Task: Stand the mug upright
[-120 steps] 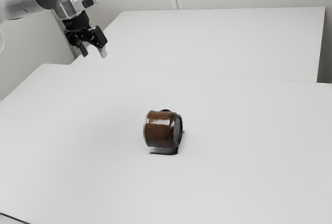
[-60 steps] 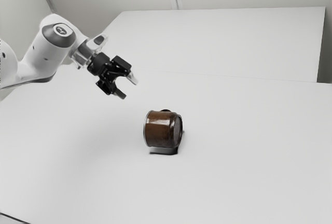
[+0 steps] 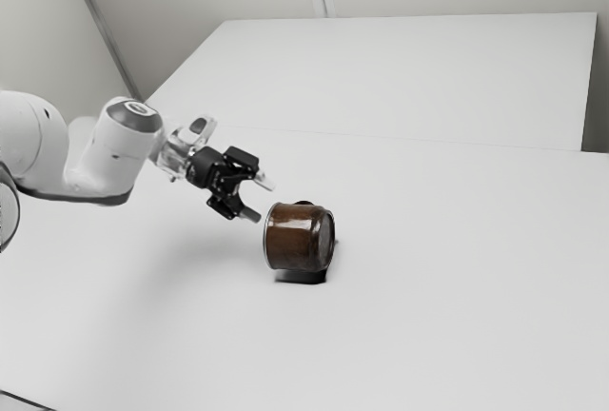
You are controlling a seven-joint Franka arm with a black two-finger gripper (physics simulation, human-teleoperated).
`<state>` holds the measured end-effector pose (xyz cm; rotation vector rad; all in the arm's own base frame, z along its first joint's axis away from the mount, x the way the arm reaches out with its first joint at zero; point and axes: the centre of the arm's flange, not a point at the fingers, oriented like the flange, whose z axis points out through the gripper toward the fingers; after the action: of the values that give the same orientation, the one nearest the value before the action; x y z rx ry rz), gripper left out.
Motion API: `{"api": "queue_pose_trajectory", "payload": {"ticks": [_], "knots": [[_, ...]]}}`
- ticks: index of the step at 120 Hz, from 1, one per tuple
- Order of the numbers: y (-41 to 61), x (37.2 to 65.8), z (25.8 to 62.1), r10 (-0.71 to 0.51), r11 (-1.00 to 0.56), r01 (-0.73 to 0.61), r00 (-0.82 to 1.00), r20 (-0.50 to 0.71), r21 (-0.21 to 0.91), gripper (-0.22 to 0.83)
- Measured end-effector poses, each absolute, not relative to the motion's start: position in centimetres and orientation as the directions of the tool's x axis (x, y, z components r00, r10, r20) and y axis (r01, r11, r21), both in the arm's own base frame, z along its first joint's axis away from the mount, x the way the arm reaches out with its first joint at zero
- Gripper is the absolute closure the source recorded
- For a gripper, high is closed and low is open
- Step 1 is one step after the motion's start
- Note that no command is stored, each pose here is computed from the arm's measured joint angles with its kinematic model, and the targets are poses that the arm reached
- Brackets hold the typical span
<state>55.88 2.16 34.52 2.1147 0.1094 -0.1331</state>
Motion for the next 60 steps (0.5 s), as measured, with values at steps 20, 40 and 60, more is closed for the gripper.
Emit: {"api": "queue_pose_trajectory", "payload": {"ticks": [20, 40, 60], "knots": [[1.7, 55.7, 32.3, 0.026, -0.456, 0.122, 0.992, -0.124, 0.882, 0.0], [1.0, 55.5, 31.7, 0.003, -0.408, 0.086, 0.996, -0.093, 0.909, 0.0], [0.3, 54.6, 30.3, -0.003, -0.349, 0.089, 0.995, -0.096, 0.933, 0.31]]}}
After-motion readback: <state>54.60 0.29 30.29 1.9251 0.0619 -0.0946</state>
